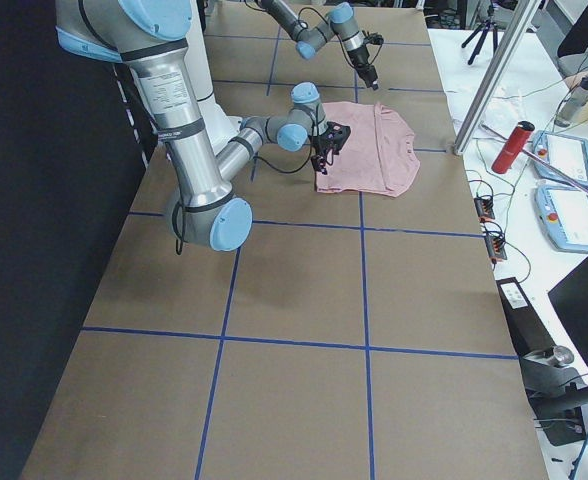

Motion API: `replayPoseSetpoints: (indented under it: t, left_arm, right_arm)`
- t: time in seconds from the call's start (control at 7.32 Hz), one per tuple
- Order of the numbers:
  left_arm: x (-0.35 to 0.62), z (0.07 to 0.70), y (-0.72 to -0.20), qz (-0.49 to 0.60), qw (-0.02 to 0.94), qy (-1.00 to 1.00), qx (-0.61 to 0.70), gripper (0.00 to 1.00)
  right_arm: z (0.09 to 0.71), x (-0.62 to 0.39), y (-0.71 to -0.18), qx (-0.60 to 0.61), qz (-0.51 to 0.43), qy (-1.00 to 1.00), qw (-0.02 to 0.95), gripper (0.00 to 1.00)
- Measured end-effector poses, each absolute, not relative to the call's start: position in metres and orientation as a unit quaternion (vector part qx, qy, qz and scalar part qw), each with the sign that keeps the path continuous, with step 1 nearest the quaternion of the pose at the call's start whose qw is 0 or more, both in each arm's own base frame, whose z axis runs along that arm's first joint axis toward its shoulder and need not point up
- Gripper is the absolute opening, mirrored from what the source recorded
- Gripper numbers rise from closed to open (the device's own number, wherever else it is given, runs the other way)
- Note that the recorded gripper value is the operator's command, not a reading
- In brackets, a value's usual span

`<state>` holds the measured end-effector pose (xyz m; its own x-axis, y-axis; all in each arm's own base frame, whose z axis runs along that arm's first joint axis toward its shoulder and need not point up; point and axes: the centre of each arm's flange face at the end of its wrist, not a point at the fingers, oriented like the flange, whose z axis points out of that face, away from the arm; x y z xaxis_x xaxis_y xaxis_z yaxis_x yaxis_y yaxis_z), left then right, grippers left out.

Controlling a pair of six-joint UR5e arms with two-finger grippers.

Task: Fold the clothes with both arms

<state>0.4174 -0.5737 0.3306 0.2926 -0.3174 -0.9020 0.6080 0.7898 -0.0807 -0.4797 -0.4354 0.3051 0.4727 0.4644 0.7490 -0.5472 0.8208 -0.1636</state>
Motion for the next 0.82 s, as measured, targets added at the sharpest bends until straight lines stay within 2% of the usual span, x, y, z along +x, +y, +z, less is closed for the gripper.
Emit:
replayPoseSetpoints:
  t: [0.14, 0.41, 0.82]
  left_arm:
    - [0.417, 0.33, -0.573, -0.294, 0.791, 0.519, 0.14, 0.66]
    - [0.418, 0.332, -0.572, -0.296, 0.79, 0.518, 0.139, 0.66]
    - [0.419, 0.333, -0.571, -0.296, 0.791, 0.517, 0.139, 0.66]
  right_arm:
    - [0.312, -0.482, -0.433, 0.041, 0.307, -0.415, 0.855, 0.8]
    - [0.328, -0.482, -0.432, 0.033, 0.316, -0.402, 0.859, 0.73]
    - [0.349, -0.48, -0.426, 0.01, 0.312, -0.388, 0.867, 0.7]
